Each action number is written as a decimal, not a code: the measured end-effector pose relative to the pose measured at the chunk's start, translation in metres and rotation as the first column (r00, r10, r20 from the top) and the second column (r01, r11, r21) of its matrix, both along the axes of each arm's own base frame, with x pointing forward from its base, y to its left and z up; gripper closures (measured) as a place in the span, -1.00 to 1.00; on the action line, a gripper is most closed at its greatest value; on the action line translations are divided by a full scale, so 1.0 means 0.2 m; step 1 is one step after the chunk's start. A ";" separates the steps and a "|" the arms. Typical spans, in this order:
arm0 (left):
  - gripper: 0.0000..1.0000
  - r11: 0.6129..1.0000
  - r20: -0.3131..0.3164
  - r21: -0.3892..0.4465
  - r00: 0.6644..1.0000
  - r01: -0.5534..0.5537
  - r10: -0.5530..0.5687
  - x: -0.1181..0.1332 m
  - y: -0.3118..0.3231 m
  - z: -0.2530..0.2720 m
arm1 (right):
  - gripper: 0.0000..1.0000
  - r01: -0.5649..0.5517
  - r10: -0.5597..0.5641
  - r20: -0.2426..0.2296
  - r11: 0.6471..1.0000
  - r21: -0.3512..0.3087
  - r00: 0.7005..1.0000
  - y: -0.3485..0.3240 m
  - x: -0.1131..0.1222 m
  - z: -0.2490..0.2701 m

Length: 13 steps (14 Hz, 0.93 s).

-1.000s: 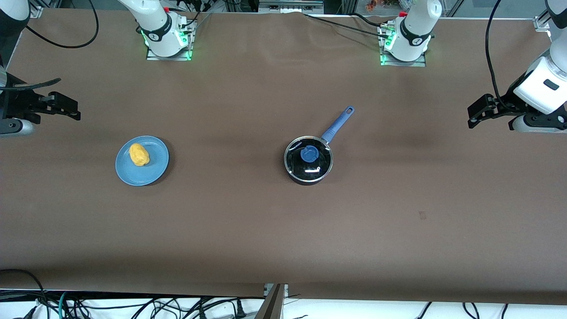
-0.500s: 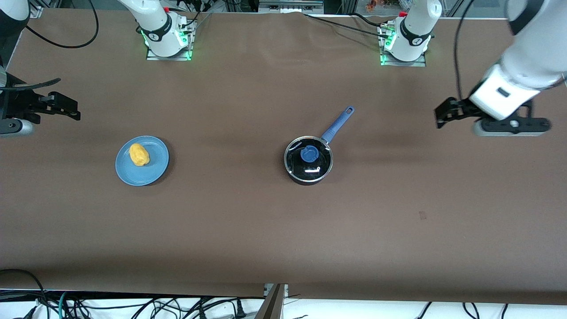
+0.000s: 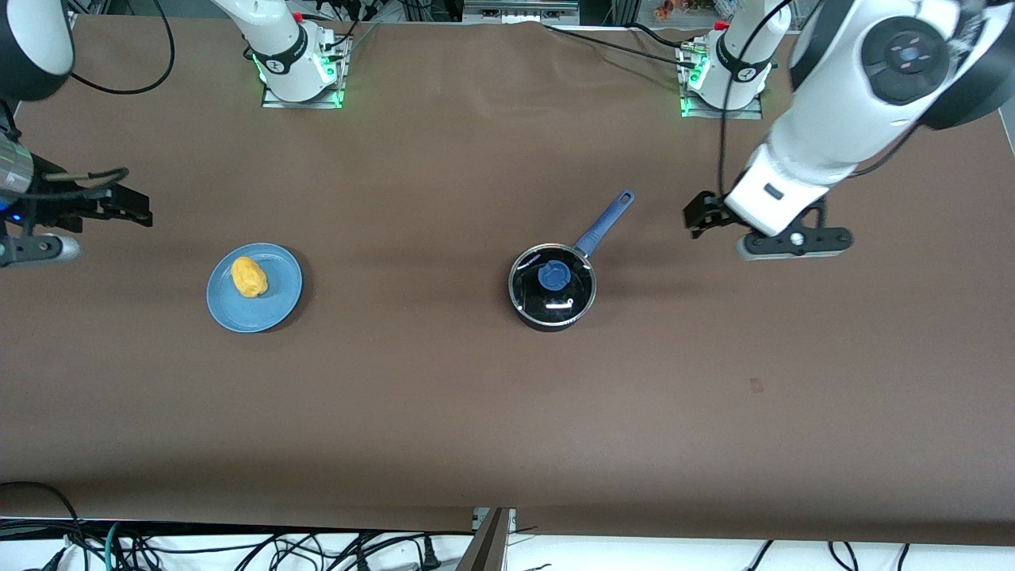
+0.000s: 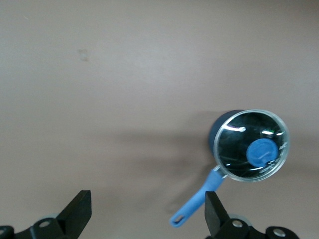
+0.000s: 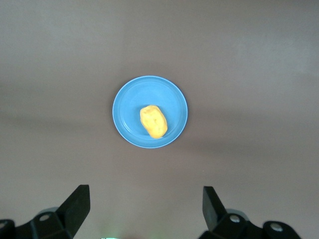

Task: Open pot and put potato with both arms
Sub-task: 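Reach the left gripper to the pot lid while the right gripper reaches the potato, then grasp the lid knob with the left gripper while the right gripper grasps the potato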

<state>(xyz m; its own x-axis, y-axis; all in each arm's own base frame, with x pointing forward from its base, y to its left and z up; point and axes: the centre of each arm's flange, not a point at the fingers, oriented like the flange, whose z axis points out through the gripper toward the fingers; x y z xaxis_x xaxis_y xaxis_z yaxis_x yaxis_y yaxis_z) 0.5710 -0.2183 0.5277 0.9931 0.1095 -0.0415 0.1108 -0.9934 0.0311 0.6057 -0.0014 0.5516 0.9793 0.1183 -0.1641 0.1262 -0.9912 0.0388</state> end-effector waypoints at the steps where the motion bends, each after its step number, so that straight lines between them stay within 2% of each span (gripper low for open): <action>1: -1.00 1.000 0.002 -0.010 1.000 -0.014 0.014 0.00 -0.06 -0.03 | -1.00 0.002 -0.002 -0.019 1.000 0.000 1.000 -0.01 0.02 -0.06; 4: -1.00 0.998 0.007 -0.027 0.998 -0.059 0.059 0.00 -0.18 -0.10 | -1.00 -0.040 0.041 -0.044 0.999 0.006 0.998 -0.03 0.07 -0.18; 7: -1.00 0.994 0.034 -0.005 0.994 -0.106 0.106 -0.03 -0.35 -0.22 | -1.00 -0.094 0.095 -0.057 0.995 0.014 0.994 -0.03 0.11 -0.31; 11: -1.00 0.986 0.072 -0.008 0.983 -0.169 0.169 -0.10 -0.55 -0.42 | -1.00 -0.135 0.135 -0.068 0.991 0.012 0.988 -0.03 0.15 -0.73; 13: -1.00 0.976 0.079 -0.022 0.972 -0.218 0.219 -0.13 -0.62 -0.53 | -1.00 -0.153 0.153 -0.051 0.988 0.013 0.987 -0.03 0.13 -0.91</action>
